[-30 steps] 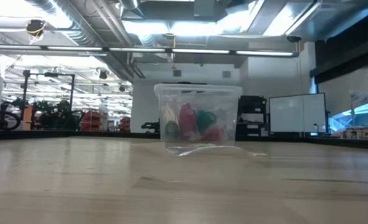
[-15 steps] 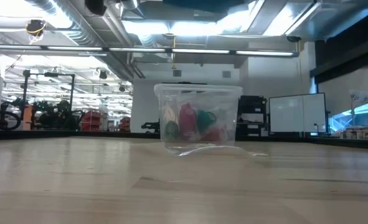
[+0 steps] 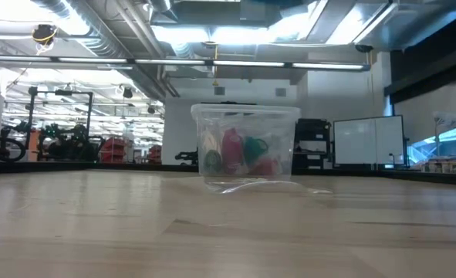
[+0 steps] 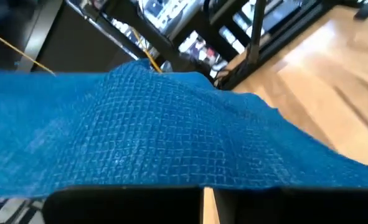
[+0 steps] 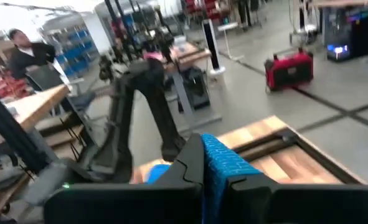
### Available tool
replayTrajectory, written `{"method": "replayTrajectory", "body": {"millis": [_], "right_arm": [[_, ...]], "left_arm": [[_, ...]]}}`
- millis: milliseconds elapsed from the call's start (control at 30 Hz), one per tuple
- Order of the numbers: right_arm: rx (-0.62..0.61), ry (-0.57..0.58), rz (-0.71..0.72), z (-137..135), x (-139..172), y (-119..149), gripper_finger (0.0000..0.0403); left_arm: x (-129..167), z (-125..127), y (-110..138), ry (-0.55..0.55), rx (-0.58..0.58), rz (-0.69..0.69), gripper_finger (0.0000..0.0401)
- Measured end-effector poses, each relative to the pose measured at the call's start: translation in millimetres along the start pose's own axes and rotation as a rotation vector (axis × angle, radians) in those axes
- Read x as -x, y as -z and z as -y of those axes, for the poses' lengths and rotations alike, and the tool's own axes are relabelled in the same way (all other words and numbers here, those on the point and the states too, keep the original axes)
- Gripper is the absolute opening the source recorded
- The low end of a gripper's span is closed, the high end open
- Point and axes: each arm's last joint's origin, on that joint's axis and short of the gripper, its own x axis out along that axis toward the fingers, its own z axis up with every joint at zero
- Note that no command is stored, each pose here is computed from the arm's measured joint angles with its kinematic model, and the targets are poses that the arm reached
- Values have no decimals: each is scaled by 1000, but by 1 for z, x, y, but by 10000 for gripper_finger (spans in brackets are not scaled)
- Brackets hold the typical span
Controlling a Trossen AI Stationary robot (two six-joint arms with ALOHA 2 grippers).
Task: Roll bandage
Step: Roll the blue bandage
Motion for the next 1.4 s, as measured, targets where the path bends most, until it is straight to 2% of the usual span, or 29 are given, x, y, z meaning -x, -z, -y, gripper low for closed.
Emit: {"method": "replayTrajectory", "body": {"millis": [200, 333, 433, 567, 733, 900, 1033, 1100, 1200, 1267, 1400], "right_arm": [[9, 37, -186, 32, -24, 23, 1], [29, 103, -351, 48, -37, 47, 24], [31, 136, -452, 55, -47, 66, 66], [85, 169, -630, 65, -58, 96, 146], [106, 146, -844, 73, -65, 128, 243], [72, 55, -929, 73, -62, 134, 305], [65, 49, -936, 70, -54, 127, 326], [34, 17, -994, 67, -46, 123, 329], [37, -13, -959, 64, -47, 114, 330], [55, 9, -933, 64, -48, 113, 331], [65, 68, -991, 68, -46, 119, 331]], "left_arm": [[3, 1, -11, 51, 58, 87, 0], [7, 2, -18, 61, 94, 117, 0], [10, 1, -24, 63, 163, 143, 0], [10, -1, -25, 70, 301, 146, 0], [5, 0, -18, 94, 472, 90, 0], [-5, 1, 0, 104, 665, -39, 0], [-10, 1, 14, 88, 771, -148, 0], [-12, 1, 18, 77, 813, -177, 0], [-13, 0, 19, 70, 842, -185, 0], [-14, -1, 20, 70, 845, -185, 0], [-13, 0, 20, 77, 842, -185, 0]]}}
